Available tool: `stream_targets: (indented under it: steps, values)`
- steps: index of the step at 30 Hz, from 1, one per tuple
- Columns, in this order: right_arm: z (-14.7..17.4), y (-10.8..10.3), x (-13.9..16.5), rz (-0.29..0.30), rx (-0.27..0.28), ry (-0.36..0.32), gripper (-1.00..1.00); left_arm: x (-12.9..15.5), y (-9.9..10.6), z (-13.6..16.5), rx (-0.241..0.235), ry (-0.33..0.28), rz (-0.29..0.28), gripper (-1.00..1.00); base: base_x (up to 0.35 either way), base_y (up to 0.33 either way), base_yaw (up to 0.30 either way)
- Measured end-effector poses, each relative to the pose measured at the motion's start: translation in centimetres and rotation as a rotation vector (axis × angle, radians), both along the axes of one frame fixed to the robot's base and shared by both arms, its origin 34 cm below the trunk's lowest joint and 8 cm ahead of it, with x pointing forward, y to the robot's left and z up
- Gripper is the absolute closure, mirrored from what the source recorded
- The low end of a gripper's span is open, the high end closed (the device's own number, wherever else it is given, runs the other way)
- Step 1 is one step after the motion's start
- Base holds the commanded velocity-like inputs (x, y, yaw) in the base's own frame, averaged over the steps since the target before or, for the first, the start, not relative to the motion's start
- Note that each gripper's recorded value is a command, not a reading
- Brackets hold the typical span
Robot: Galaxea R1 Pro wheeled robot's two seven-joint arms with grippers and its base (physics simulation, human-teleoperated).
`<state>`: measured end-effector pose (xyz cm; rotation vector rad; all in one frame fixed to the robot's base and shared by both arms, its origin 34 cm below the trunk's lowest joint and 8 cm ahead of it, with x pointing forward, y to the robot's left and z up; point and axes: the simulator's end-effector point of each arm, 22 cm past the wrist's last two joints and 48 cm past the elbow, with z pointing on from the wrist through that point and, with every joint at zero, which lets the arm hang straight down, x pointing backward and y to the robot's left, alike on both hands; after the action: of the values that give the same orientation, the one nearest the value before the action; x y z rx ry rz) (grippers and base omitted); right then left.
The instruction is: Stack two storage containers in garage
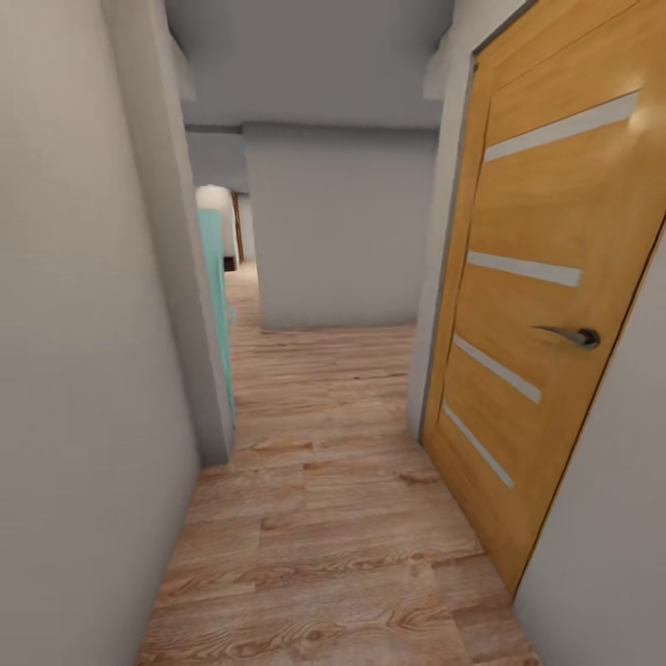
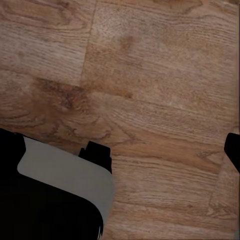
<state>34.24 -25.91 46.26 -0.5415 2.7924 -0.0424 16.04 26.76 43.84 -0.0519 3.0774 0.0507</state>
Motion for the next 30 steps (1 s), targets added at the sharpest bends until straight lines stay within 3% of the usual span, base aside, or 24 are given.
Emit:
stream_targets:
  steps: [13, 30]
  values:
    - [0.01, 0.01, 0.02, -0.002, 0.001, -0.001, -1.0, 0.02, 0.0, 0.0, 0.0, -0.001, 0.0, -1.0, 0.322, -0.004, 0.009]
    - [0.0, -0.01, -0.01, -0.002, 0.001, 0.0, -1.0, 0.0, 0.0, 0.0, 0.0, 0.0, 0.0, -1.0, 0.322, -0.088, 0.0]
